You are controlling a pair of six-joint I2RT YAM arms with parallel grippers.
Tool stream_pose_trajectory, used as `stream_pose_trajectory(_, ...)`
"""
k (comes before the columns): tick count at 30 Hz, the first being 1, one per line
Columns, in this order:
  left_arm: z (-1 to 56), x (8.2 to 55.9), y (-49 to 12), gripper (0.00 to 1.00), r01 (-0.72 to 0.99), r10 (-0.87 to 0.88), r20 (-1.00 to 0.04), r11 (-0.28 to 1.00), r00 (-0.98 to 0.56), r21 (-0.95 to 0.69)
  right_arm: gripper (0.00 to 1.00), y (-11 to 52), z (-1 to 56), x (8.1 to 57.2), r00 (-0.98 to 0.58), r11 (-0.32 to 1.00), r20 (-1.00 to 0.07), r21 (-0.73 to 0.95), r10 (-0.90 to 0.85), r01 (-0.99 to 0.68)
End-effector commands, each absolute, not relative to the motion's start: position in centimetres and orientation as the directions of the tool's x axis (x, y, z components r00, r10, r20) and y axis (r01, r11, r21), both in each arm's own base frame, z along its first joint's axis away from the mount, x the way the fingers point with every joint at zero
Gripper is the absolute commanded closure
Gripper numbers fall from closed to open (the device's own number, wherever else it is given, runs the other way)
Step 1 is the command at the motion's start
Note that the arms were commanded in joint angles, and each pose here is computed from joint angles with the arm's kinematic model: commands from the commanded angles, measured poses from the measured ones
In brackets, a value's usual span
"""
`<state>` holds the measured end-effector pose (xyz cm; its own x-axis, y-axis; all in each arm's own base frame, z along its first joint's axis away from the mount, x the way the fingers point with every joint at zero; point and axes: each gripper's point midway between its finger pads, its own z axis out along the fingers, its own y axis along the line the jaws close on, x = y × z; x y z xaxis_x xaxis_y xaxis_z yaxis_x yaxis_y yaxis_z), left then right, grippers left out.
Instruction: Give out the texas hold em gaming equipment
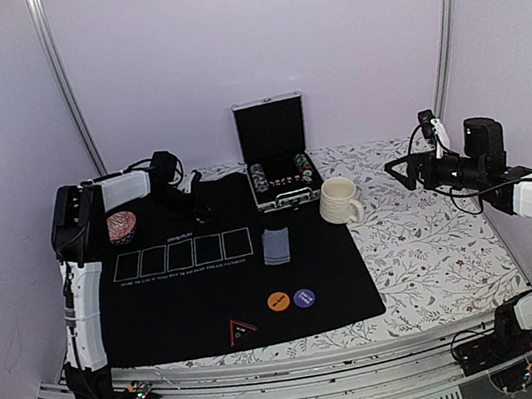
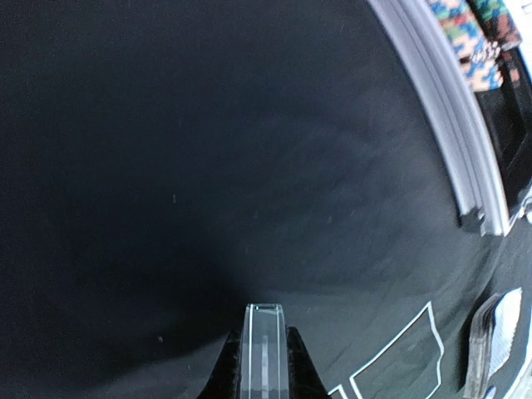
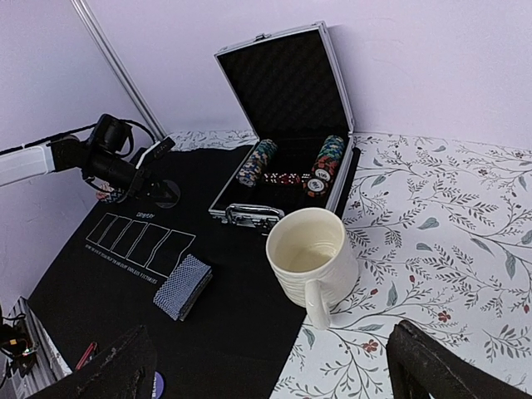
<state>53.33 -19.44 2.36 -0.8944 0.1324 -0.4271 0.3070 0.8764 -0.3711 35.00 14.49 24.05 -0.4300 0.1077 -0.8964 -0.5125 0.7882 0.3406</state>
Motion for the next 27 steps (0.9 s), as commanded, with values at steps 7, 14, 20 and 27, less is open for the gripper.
stream_pose_trajectory(7, 1.4, 55.4, -17.3, 0.66, 0.253, 0.079, -0.437, 0.899, -0.896, -0.358, 0.01, 14.5, 25.0, 34.3, -0.416, 0.788, -0.902, 0.338, 0.114, -0.515)
stream_pose_trajectory(14, 4.0, 56.7, -15.2, 0.42, 0.223, 0.078, -0.503, 0.946, -0.861, -0.235, 0.01, 14.6, 25.0, 34.2, -0.423, 0.786, -0.899, 0.343, 0.116, -0.514)
stream_pose_trajectory(20, 8.9, 57.4, -13.7, 0.35, 0.211, 0.093, -0.586, 0.968, -0.805, -0.135, 0.01, 14.6, 25.2, 34.2, -0.424, 0.792, -0.899, 0.339, 0.112, -0.509)
stream_pose_trajectory(27, 19.1, 54.7, -15.9, 0.33, 0.281, 0.144, -0.737, 0.958, -0.66, -0.065, 0.01, 15.5, 25.6, 34.0, -0.435, 0.786, -0.894, 0.344, 0.108, -0.514)
